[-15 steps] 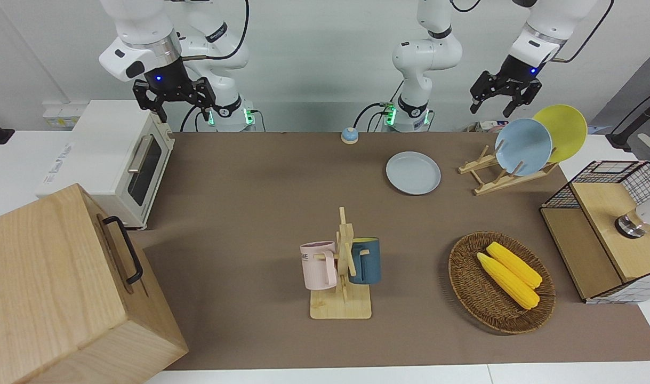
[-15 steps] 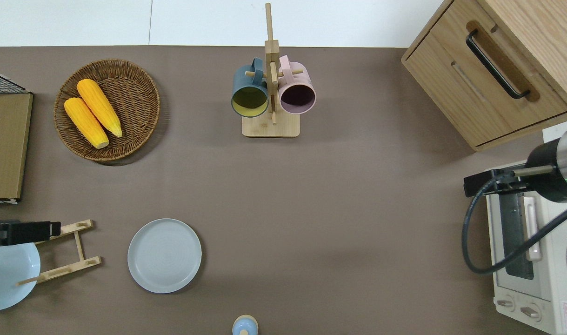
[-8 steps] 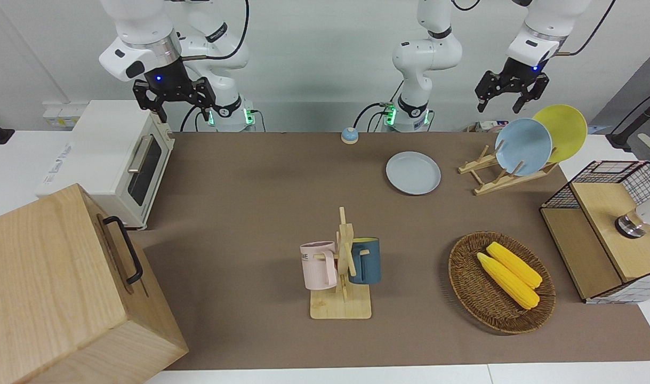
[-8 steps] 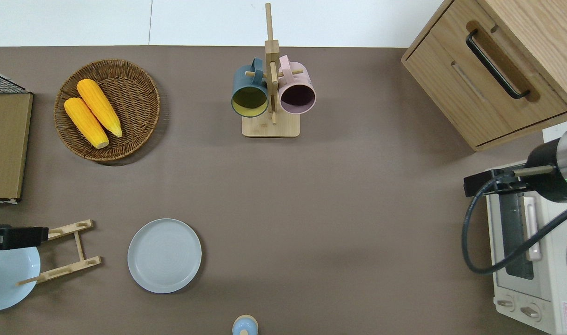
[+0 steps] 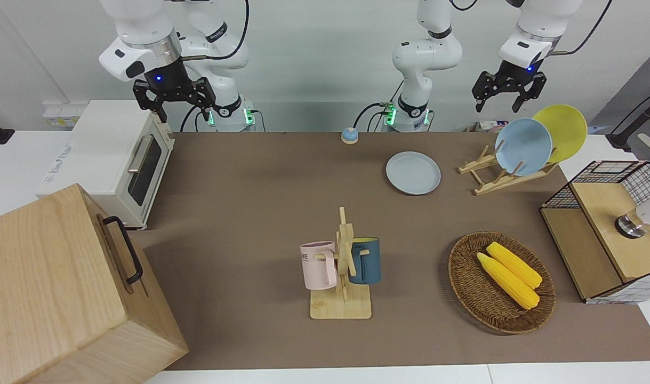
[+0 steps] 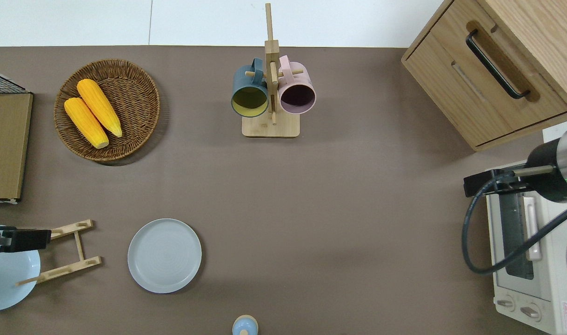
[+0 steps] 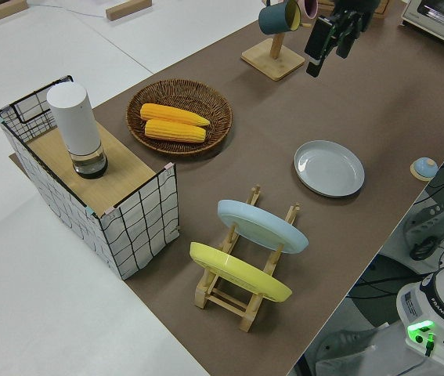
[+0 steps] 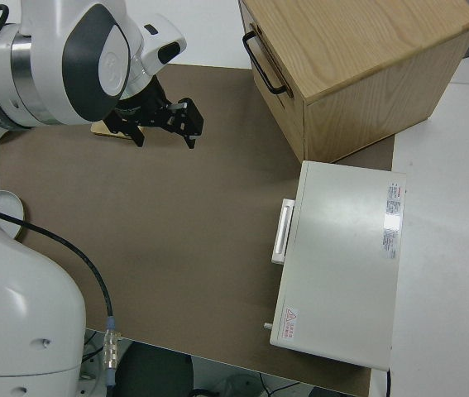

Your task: Pick gray plate from low plate rack and place it on table with left arm

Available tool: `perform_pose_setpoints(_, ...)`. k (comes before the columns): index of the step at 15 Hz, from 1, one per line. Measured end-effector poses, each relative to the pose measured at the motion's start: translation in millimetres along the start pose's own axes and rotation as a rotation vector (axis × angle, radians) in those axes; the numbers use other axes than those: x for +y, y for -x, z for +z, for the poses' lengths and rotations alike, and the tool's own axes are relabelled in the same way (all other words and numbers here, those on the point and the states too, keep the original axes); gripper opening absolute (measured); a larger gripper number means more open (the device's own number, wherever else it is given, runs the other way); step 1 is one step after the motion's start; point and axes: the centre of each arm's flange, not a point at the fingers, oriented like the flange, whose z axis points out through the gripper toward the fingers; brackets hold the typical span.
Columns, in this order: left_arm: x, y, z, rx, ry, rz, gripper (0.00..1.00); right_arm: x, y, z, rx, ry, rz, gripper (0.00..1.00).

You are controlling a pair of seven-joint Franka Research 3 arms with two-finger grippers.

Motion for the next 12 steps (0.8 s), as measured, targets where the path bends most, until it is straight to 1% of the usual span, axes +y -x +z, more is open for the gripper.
perform_pose_setpoints(4, -1.1, 0.2, 0.0, 0.001, 0.010, -0.003, 1.00, 0.0, 0.0, 0.0, 0.000, 0.000, 0.000, 0.99)
perform_pose_setpoints(12, 6.6, -0.6, -1.2, 0.004, 0.010, 0.047, 1.00, 0.0, 0.0, 0.0, 0.000, 0.000, 0.000, 0.99)
